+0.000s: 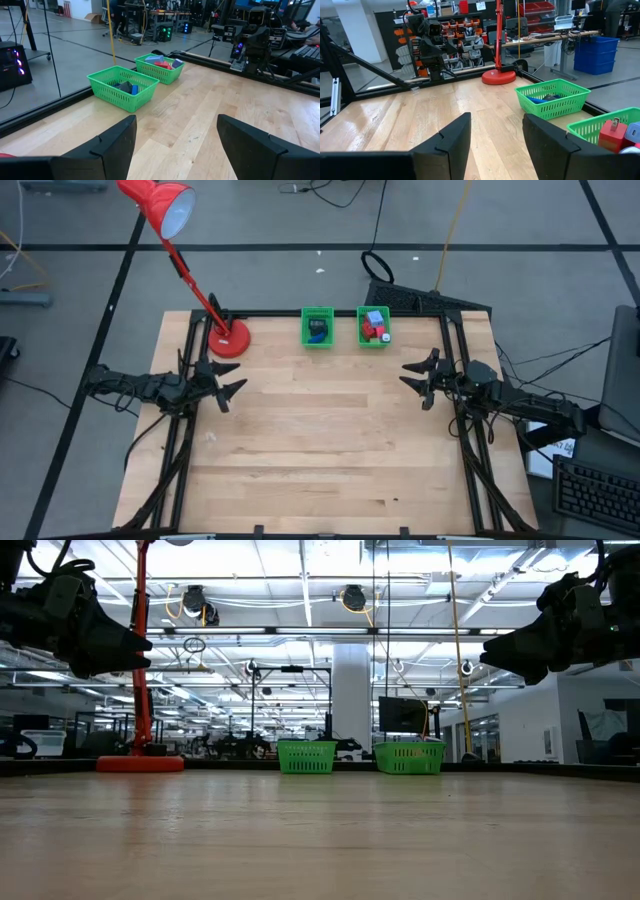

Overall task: Pick & Place Office items
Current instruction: Return to home position

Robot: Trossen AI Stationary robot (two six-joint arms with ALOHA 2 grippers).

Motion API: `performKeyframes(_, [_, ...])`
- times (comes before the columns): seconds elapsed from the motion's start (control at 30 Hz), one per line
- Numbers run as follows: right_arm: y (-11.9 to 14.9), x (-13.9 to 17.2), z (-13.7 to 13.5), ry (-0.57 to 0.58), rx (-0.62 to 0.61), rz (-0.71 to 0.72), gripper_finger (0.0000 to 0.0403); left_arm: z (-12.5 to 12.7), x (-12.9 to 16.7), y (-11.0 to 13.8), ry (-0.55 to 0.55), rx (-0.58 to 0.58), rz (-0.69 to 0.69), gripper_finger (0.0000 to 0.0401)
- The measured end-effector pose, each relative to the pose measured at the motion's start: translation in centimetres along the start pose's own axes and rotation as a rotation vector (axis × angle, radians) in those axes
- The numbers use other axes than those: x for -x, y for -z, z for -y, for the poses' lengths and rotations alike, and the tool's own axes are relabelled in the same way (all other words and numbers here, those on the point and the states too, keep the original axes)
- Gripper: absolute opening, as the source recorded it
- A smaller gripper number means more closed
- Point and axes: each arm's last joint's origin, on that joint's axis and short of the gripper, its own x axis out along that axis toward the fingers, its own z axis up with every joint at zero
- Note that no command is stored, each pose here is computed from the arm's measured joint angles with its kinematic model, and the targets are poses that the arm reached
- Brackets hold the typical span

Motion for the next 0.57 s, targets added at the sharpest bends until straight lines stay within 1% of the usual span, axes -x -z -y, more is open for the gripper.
performKeyframes(0.57, [0.0, 0.0, 0.0, 0.0, 0.0, 0.0, 0.0167, 0.0, 0.0, 0.0, 0.0, 0.0, 0.0, 0.0274])
